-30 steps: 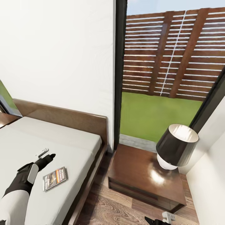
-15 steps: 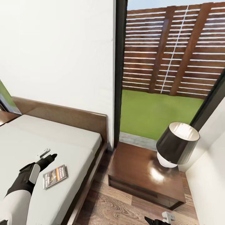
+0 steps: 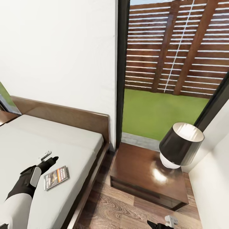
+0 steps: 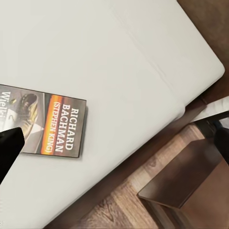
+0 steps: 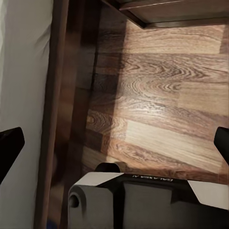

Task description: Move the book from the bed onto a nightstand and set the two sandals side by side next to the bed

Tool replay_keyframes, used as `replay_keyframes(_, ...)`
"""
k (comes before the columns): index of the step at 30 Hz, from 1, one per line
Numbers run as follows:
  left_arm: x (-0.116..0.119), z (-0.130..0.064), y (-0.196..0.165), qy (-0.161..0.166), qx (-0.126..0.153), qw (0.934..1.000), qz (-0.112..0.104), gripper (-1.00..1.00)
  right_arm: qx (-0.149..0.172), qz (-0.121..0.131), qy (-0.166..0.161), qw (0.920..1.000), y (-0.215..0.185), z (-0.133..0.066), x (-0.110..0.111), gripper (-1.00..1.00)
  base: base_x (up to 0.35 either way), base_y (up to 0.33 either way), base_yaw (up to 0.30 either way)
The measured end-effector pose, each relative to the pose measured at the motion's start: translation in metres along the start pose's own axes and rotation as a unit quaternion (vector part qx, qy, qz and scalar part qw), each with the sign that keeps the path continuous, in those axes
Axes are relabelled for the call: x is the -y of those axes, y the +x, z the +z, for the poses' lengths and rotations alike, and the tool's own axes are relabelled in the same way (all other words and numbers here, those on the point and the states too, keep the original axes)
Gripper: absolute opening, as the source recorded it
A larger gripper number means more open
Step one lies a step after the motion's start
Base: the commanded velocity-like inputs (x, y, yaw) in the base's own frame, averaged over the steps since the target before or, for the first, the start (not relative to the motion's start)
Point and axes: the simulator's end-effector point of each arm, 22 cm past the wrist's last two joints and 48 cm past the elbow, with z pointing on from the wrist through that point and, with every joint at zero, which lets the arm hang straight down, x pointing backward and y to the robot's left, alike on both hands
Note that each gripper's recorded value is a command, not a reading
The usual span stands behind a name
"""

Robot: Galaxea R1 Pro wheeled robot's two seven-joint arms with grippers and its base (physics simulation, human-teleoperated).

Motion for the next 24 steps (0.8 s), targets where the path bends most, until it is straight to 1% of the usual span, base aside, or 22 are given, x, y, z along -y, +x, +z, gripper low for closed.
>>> replay_keyframes(24,-0.010,0.011,0.016,-0.011,-0.014,0.9998,0.003,1.00,-0.015,0.009,0.006,0.9998,0.014,0.003,0.008,1.00,0.000,0.000,0.000)
